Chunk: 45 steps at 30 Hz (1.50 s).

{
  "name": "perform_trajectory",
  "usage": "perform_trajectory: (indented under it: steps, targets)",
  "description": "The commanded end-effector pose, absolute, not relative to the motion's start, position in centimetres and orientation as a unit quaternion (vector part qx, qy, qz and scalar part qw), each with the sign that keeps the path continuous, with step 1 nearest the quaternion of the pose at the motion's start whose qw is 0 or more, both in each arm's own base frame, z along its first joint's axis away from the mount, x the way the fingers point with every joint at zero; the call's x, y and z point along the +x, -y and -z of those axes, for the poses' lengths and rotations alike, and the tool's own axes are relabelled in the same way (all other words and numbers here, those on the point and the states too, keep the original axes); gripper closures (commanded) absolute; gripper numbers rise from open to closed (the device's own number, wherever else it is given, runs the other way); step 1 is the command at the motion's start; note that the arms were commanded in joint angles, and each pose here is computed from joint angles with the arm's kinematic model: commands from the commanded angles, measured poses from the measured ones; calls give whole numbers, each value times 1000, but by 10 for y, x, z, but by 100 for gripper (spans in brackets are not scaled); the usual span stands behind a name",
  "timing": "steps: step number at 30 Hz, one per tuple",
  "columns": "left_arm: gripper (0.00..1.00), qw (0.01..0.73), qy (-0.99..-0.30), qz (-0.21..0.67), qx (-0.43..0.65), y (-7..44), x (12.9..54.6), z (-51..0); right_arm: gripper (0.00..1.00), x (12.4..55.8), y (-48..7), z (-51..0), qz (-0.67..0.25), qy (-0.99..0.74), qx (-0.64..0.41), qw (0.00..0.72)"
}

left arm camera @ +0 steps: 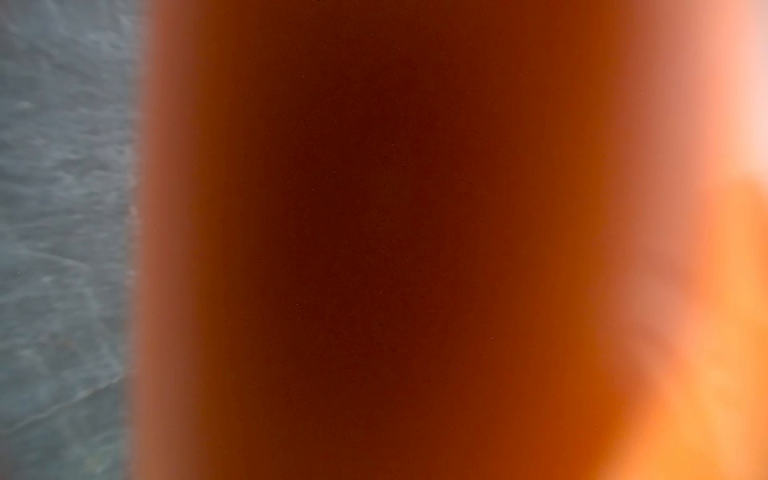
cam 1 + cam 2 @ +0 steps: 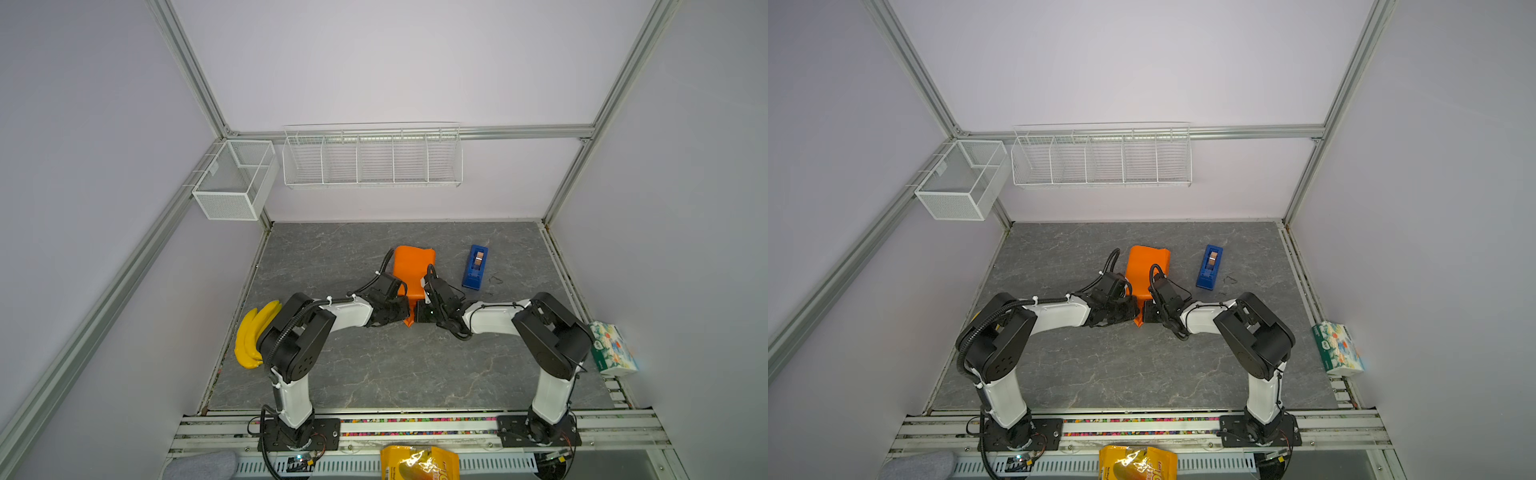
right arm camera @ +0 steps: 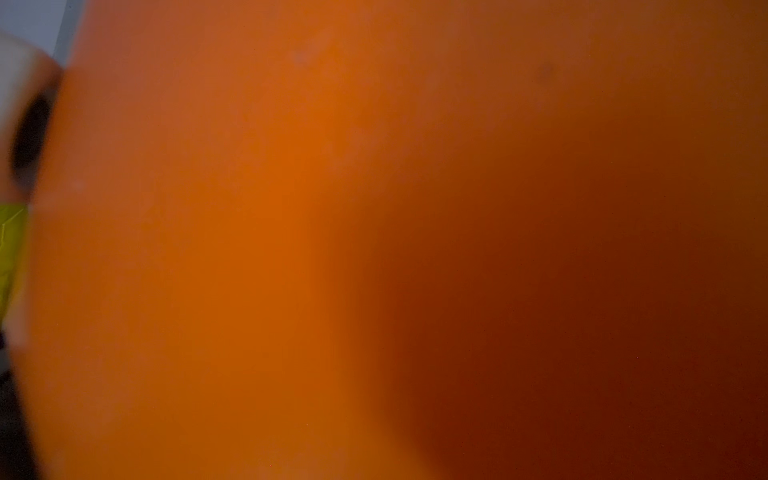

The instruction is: Wrap the gift box in paper

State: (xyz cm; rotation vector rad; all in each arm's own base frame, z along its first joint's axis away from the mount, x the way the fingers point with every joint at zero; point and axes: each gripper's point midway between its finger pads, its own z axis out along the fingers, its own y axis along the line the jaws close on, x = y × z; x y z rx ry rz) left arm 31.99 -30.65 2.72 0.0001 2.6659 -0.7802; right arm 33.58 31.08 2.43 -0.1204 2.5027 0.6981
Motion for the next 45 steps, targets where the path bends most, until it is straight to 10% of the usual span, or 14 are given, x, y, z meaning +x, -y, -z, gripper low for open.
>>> perform_trajectory:
  steps: [1,45]
  targets:
    - [100,197,-940,278,3,306,323,-46,94,335,-314,-21,-268,-925,-40,266]
    - [100,190,-954,232,-6,291,334,-33,94,332,-321,-10,-280,-928,-43,243]
